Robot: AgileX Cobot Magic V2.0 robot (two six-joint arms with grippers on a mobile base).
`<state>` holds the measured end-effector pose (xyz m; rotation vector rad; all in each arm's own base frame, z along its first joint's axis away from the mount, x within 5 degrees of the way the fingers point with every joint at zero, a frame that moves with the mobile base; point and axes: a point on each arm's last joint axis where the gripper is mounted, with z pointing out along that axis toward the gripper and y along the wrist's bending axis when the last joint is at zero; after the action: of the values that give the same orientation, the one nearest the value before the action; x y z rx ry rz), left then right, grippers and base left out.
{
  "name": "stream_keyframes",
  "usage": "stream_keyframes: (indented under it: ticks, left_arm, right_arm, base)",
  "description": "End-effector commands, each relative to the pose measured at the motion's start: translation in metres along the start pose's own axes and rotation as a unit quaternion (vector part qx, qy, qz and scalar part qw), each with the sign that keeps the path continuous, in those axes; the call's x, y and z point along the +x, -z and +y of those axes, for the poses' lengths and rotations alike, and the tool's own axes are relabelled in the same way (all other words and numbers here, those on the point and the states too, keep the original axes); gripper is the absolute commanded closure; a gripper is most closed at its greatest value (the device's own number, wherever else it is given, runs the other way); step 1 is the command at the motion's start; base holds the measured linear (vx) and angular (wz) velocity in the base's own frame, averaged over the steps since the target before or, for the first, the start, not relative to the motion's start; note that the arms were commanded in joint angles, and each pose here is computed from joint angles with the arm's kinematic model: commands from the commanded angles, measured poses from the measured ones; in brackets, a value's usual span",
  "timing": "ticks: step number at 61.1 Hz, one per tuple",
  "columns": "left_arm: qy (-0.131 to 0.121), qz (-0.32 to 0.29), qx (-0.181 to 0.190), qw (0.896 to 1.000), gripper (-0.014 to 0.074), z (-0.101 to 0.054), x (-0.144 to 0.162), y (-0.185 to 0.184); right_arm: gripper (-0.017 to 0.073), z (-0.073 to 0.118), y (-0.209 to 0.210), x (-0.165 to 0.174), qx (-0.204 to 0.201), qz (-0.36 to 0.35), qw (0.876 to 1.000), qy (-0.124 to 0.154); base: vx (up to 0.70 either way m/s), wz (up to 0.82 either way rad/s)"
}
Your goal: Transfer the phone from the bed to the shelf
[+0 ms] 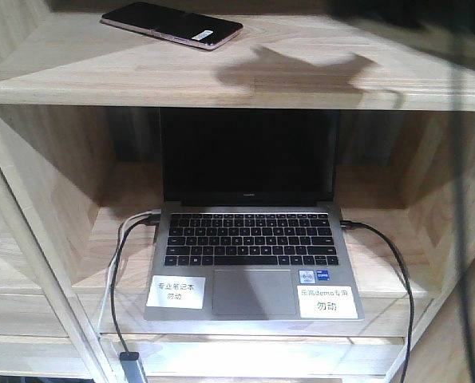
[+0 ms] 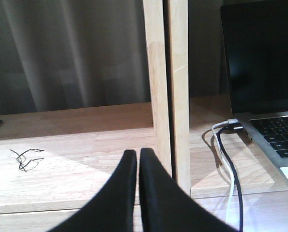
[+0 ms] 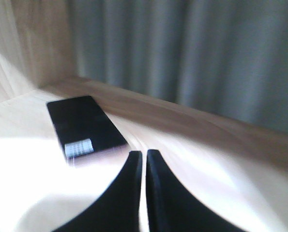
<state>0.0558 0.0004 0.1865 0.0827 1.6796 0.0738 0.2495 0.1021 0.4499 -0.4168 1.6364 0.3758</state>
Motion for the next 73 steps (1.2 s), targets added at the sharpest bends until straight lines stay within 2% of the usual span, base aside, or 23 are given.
stream_keyframes:
  ticks: [1, 22, 46, 57, 73]
  left_arm:
    - [0.005, -0.050, -0.001, 0.999, 0.0593, 0.001, -0.015, 0.003]
    - [0.005, -0.050, -0.001, 0.999, 0.0593, 0.001, -0.015, 0.003]
    - [0.005, -0.050, -0.001, 0.999, 0.0593, 0.001, -0.015, 0.003]
    - [0.005, -0.050, -0.001, 0.999, 0.0593, 0.001, -0.015, 0.003]
    - [0.005, -0.050, -0.001, 0.999, 0.0593, 0.001, -0.015, 0.003]
  right_arm:
    - [0.0563, -0.001, 0.034, -0.003, 0.032, -0.060, 0.998, -0.001]
    - [0.0563, 0.010, 0.114, 0.076, 0.058, -0.065, 0.996, -0.005]
    - [0.0563, 0.018, 0.170, 0.163, 0.071, -0.085, 0.994, -0.005]
    - [0.0563, 0.020, 0.180, 0.180, 0.071, -0.098, 0.993, -0.003]
    - [0.0563, 0.021, 0.181, 0.180, 0.071, -0.101, 0.992, -0.003]
  base:
    - [0.00, 0.00]
    - [0.00, 0.00]
    - [0.00, 0.00]
    - [0.00, 0.00]
    - [0.00, 0.00]
